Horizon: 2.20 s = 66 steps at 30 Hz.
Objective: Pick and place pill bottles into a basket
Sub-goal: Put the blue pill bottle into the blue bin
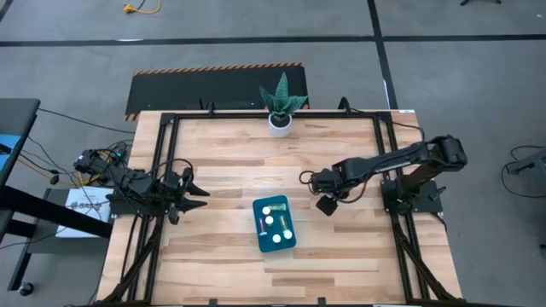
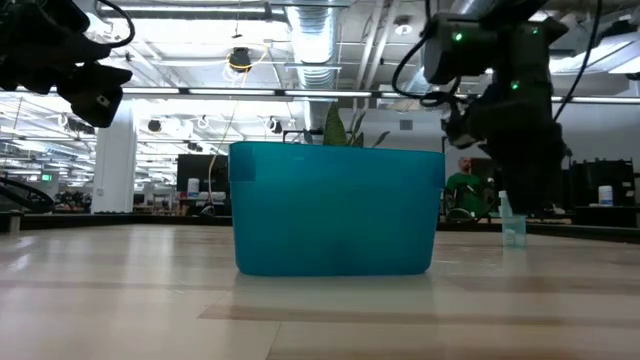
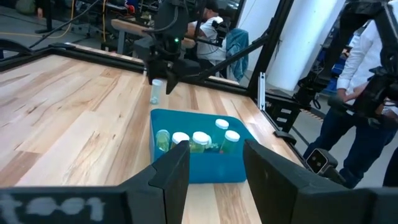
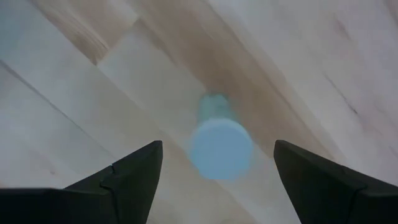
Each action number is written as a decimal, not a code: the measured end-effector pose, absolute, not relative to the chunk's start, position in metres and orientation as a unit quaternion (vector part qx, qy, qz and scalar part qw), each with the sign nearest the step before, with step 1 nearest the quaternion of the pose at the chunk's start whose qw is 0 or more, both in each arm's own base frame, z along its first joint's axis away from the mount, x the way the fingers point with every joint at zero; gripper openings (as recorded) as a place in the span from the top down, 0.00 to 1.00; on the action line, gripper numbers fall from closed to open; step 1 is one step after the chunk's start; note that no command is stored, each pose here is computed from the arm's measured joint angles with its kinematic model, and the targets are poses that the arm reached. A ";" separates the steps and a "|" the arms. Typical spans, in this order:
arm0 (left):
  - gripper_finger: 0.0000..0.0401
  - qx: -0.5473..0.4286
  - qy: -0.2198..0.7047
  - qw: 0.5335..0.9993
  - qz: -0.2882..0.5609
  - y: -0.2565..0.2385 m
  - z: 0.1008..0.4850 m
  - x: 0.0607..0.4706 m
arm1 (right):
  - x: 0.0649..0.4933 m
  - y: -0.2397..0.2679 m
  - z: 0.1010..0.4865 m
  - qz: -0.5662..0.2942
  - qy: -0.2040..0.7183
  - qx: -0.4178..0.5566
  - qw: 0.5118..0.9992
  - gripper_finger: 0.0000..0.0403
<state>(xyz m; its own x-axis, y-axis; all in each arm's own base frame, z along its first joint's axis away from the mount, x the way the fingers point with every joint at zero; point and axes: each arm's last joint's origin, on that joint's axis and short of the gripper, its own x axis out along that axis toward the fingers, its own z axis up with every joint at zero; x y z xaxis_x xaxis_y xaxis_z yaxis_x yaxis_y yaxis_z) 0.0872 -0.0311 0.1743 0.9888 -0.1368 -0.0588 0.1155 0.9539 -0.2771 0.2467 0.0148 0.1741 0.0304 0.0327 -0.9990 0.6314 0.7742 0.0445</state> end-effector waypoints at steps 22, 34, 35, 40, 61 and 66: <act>0.65 -0.138 0.039 0.988 -0.064 -0.031 0.174 0.087 | 0.253 0.015 0.166 -0.207 0.664 0.244 0.676 0.58; 0.65 -0.138 0.039 0.988 -0.064 -0.031 0.174 0.087 | 0.276 0.008 0.215 -0.195 0.642 0.197 0.714 0.75; 0.65 -0.138 0.039 0.988 -0.064 -0.031 0.174 0.087 | 0.278 0.007 0.221 -0.193 0.638 0.198 0.718 0.74; 0.65 -0.138 0.039 0.988 -0.064 -0.031 0.174 0.087 | 0.294 0.008 0.264 -0.159 0.601 0.187 0.761 0.76; 0.65 -0.138 0.039 0.988 -0.064 -0.031 0.174 0.087 | 0.415 0.099 0.285 0.031 0.622 0.097 0.776 0.77; 0.65 -0.138 0.039 0.988 -0.065 -0.031 0.174 0.087 | 0.422 0.102 0.263 0.029 0.650 0.097 0.753 0.77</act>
<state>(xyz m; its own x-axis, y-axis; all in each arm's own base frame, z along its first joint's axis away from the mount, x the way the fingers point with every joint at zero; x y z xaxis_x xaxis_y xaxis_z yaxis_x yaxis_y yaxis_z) 0.0873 -0.0312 0.1742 0.9886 -0.1382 -0.0591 0.1167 0.9537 -0.2771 0.4219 0.1024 0.2627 0.1530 0.1704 -0.9734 0.0825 0.9794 0.1844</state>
